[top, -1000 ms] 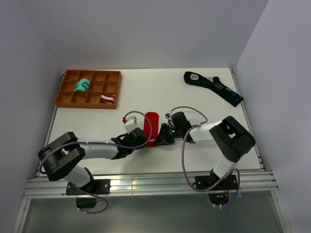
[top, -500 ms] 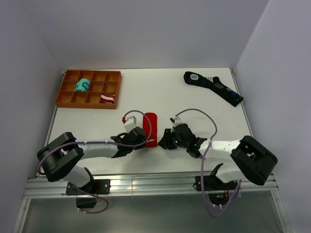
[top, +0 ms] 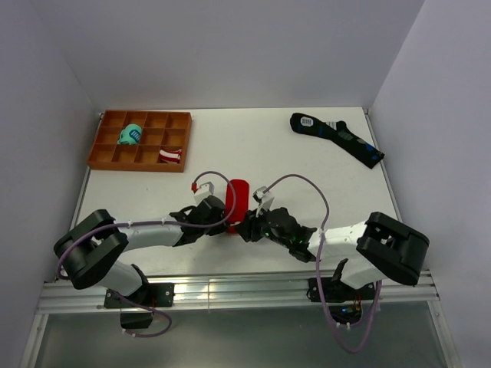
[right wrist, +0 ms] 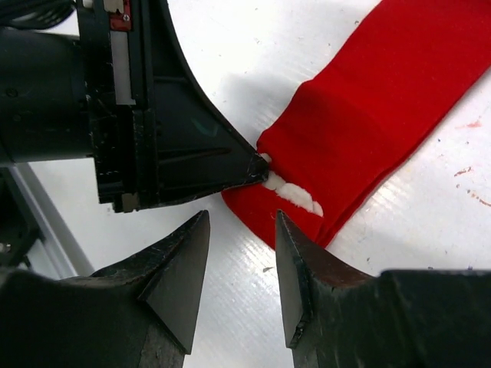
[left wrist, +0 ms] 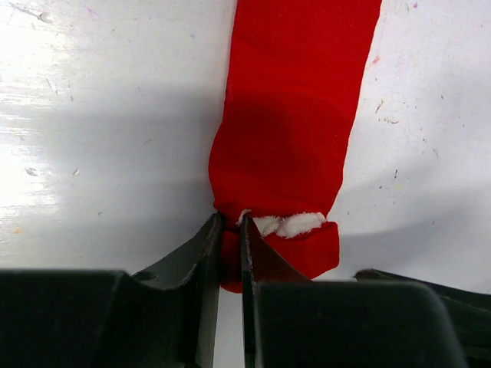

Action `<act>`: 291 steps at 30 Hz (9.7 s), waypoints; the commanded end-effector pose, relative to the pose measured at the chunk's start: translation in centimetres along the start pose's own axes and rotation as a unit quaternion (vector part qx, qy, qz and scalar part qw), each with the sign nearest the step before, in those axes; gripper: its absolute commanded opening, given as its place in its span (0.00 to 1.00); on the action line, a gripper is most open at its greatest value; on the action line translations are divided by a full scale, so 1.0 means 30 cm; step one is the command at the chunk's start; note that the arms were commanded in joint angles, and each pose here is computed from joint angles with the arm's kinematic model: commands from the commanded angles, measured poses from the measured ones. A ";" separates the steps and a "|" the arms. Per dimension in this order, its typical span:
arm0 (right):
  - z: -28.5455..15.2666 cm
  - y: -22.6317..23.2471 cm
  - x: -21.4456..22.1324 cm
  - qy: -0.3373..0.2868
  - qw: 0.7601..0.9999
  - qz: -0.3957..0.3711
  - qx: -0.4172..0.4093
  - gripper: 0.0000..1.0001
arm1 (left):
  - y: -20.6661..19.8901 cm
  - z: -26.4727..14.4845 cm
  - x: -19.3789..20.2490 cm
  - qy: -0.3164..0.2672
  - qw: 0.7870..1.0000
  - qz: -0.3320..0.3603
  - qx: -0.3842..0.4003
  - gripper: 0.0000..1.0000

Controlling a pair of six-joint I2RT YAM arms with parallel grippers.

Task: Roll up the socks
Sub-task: Roll the sock at the center of the board, then adjust the sock at the center of the board.

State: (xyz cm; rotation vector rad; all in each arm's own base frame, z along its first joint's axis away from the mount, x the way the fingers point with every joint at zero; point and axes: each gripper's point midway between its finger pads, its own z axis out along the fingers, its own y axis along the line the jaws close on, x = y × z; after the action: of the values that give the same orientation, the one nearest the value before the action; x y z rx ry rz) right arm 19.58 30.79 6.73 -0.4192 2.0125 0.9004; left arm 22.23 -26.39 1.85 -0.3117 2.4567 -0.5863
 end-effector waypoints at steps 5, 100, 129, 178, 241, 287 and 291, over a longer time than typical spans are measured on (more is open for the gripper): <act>0.040 0.027 -0.052 -0.046 0.998 -0.043 -0.014 0.48 | 0.189 -0.013 0.156 0.105 0.990 0.049 -0.079 0.00; 0.045 -0.206 0.246 0.012 0.997 -0.079 -0.004 0.42 | 0.223 -0.024 0.139 0.208 0.972 0.052 -0.092 0.01; -0.062 -0.172 0.360 0.071 0.990 0.107 -0.050 0.24 | 0.097 -0.010 -0.084 0.050 0.997 0.036 -0.042 0.39; -0.075 -0.172 0.404 0.095 0.986 0.131 -0.048 0.24 | -0.180 0.307 -0.299 0.035 0.978 0.203 0.046 0.47; -0.039 -0.191 0.317 0.353 0.917 0.166 0.085 0.08 | 0.291 0.240 -0.344 -0.051 0.979 -0.001 -0.199 0.00; -0.053 -0.222 0.336 0.511 0.827 0.221 0.074 0.04 | -0.029 -0.203 -0.149 -0.102 0.970 -0.021 0.218 0.56; -0.047 -0.217 0.329 0.508 0.826 0.230 0.079 0.04 | -0.025 -0.190 -0.079 -0.069 0.973 -0.036 0.215 0.54</act>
State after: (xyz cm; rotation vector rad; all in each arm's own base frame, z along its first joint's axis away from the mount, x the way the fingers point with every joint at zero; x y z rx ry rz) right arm 18.48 30.08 1.23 -0.3978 3.0685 1.2576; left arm 21.88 -23.29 7.57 -0.2439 2.1125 -0.9894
